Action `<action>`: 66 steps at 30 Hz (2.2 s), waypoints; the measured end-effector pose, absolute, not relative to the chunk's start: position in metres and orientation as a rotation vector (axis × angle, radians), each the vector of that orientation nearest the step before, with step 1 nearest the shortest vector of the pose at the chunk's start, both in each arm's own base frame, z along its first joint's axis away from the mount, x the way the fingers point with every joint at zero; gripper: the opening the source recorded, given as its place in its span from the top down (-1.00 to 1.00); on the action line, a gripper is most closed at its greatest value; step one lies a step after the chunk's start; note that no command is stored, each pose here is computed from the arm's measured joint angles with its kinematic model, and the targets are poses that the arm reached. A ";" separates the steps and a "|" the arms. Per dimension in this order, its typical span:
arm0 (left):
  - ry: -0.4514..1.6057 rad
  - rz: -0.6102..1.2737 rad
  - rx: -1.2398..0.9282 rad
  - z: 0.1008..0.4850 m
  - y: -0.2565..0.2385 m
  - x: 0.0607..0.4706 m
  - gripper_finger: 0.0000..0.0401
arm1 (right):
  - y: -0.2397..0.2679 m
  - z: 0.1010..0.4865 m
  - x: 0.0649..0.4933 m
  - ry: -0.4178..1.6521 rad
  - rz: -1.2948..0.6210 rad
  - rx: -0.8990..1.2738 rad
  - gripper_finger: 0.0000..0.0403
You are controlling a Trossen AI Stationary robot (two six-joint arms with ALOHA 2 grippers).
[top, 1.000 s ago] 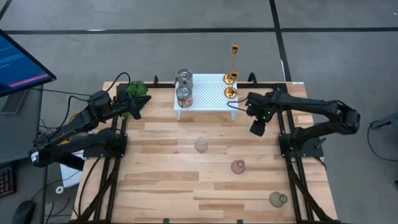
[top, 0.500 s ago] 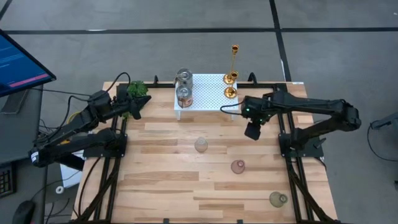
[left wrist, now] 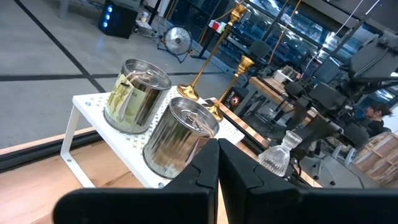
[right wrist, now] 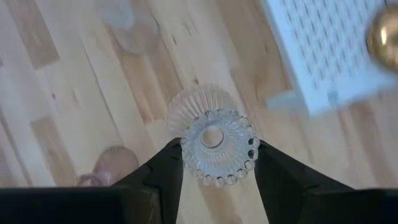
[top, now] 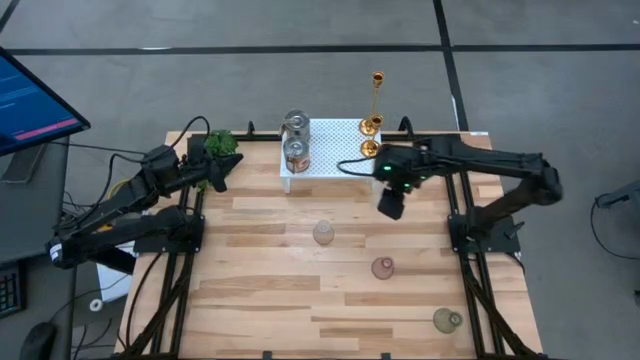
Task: Pick & Place candle stick holders
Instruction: Put the top transparent candle holder on the shelf
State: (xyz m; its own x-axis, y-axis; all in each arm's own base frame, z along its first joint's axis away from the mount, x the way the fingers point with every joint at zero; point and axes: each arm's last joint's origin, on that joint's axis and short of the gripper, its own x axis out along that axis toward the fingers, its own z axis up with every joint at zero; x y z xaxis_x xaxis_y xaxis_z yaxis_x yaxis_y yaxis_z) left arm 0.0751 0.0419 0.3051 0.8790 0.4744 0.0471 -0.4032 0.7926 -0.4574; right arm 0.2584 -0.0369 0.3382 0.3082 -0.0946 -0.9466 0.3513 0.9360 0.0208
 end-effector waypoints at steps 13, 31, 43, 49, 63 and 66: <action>-0.155 0.441 -0.454 0.305 0.041 0.076 0.97 | -0.058 0.379 0.359 1.207 -0.216 -0.010 0.23; -0.153 0.442 -0.446 0.305 0.041 0.076 0.97 | -0.122 0.367 0.390 1.175 -0.315 0.000 0.22; -0.153 0.442 -0.447 0.305 0.041 0.076 0.97 | -0.142 0.352 0.396 1.202 -0.323 0.012 0.22; -0.153 0.442 -0.447 0.305 0.041 0.076 0.97 | -0.146 0.352 0.397 1.178 -0.332 0.014 0.22; -0.153 0.442 -0.447 0.305 0.041 0.076 0.97 | -0.151 0.354 0.398 1.136 -0.332 0.018 0.12; -0.153 0.442 -0.447 0.305 0.041 0.076 0.97 | -0.152 0.354 0.398 1.135 -0.332 0.018 0.12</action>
State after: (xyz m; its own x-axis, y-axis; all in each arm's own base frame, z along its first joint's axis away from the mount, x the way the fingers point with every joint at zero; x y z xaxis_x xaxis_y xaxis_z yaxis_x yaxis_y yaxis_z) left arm 0.0756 0.0410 0.3051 0.8944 0.4448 0.0471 -0.3789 0.8093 -0.4489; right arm 0.3984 -0.1515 0.3541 0.3790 -0.2507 -0.8908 0.2685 0.9510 -0.1534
